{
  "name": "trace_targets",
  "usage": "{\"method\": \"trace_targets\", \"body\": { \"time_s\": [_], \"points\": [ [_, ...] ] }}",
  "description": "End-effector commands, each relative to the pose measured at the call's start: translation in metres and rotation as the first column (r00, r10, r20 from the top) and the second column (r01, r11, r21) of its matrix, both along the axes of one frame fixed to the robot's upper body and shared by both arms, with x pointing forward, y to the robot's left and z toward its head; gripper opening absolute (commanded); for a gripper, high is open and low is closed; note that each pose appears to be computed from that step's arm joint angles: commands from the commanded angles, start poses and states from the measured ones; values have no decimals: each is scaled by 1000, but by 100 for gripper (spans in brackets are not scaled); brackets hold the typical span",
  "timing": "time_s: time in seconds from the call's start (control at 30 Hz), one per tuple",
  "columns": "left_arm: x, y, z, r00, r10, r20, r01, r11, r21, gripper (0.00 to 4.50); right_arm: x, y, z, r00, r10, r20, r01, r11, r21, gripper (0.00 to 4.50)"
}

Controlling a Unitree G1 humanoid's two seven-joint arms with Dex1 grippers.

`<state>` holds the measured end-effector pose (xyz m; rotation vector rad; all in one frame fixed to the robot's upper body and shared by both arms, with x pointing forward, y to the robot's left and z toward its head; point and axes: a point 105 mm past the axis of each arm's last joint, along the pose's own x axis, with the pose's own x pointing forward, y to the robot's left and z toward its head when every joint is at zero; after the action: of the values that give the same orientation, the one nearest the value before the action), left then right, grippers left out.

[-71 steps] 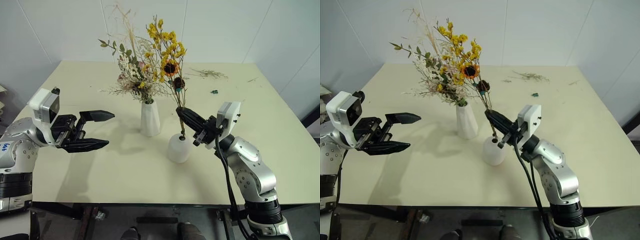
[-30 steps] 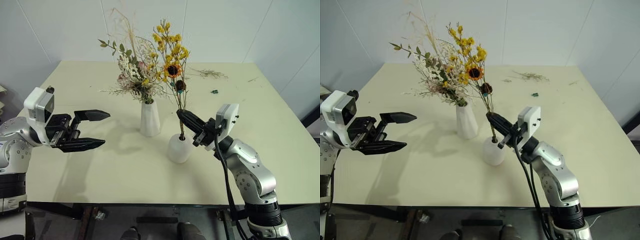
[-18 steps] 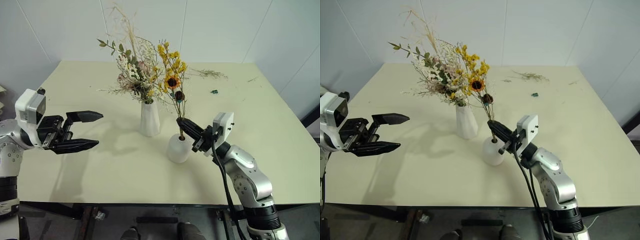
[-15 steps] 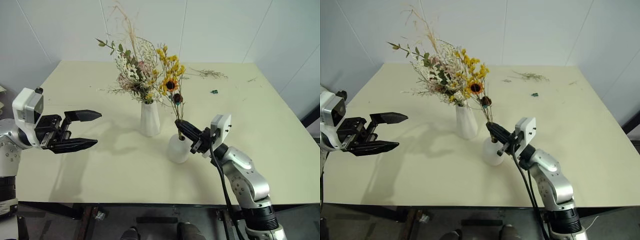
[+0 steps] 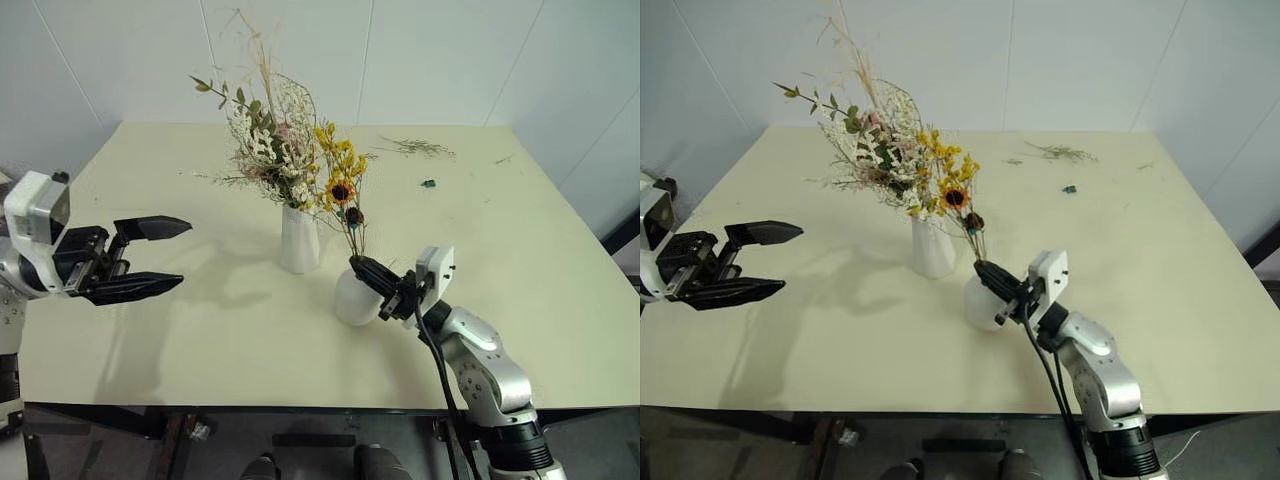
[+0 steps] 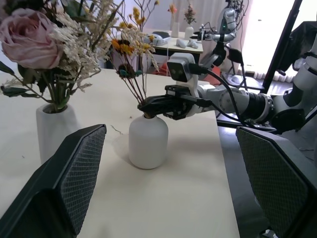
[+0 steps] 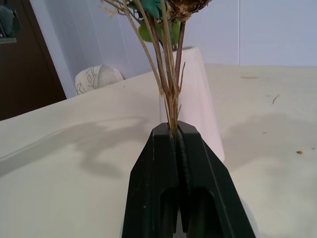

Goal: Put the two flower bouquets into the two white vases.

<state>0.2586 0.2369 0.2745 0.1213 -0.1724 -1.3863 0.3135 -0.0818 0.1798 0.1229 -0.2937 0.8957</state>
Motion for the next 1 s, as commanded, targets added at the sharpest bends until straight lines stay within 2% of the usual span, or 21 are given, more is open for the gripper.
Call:
{"method": "trace_targets", "body": {
  "time_s": [0.03, 0.07, 0.17, 0.33, 0.53, 0.77, 1.0],
  "points": [
    [-5, 5, 11, 999, 9, 43, -9, 1000, 1, 450, -5, -5, 14, 998, -7, 57, 6, 1000, 16, 5],
    [-5, 4, 11, 999, 9, 43, -9, 1000, 2, 450, -5, -5, 15, 998, -8, 56, 7, 1000, 17, 5],
    [-4, 3, 10, 999, 8, 44, -8, 1000, 2, 450, -7, -6, 17, 998, -6, 58, 5, 1000, 18, 70],
    [-1, 1, 10, 999, 3, 46, -3, 1000, -2, 450, -14, -10, 22, 997, 4, 71, -3, 1000, -11, 240],
    [4, -3, 6, 999, -11, 41, 11, 1000, -16, 450, -33, -28, 31, 997, 28, 77, -18, 991, -134, 443],
    [11, -5, 0, 999, -12, 33, 13, 999, -33, 450, -42, -76, 29, 1000, -16, 23, 23, 930, -368, 447],
    [35, 17, -5, 998, 65, 12, -65, 998, -26, 450, -52, -143, 51, 997, -62, -37, 31, 827, -561, 447]
  ]
}}
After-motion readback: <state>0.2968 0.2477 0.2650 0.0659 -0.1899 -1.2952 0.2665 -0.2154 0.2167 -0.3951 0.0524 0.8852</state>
